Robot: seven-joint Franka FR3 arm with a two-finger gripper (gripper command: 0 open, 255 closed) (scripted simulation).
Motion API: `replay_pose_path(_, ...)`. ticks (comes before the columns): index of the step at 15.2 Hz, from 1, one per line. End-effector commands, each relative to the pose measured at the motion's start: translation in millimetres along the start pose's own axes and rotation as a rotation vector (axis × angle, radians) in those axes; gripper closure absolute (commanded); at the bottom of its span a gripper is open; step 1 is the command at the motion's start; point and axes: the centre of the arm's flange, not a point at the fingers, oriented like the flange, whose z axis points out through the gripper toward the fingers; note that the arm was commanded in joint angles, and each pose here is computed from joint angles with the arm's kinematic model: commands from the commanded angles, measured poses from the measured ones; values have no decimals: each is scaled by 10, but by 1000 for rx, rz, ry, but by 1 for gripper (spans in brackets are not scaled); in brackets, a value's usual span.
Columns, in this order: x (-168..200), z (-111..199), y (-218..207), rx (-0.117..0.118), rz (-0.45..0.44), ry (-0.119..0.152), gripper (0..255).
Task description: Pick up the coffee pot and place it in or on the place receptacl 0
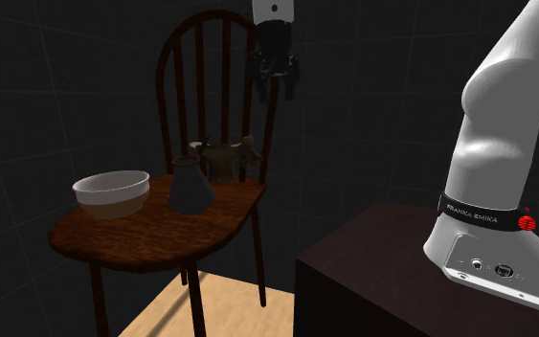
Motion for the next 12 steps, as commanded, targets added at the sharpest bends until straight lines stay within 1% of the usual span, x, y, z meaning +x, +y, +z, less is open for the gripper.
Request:
replay_pose_path(1,144,136,-200,3,14,3,0)
replay_pose_path(12,983,685,-1225,7,79,18,0)
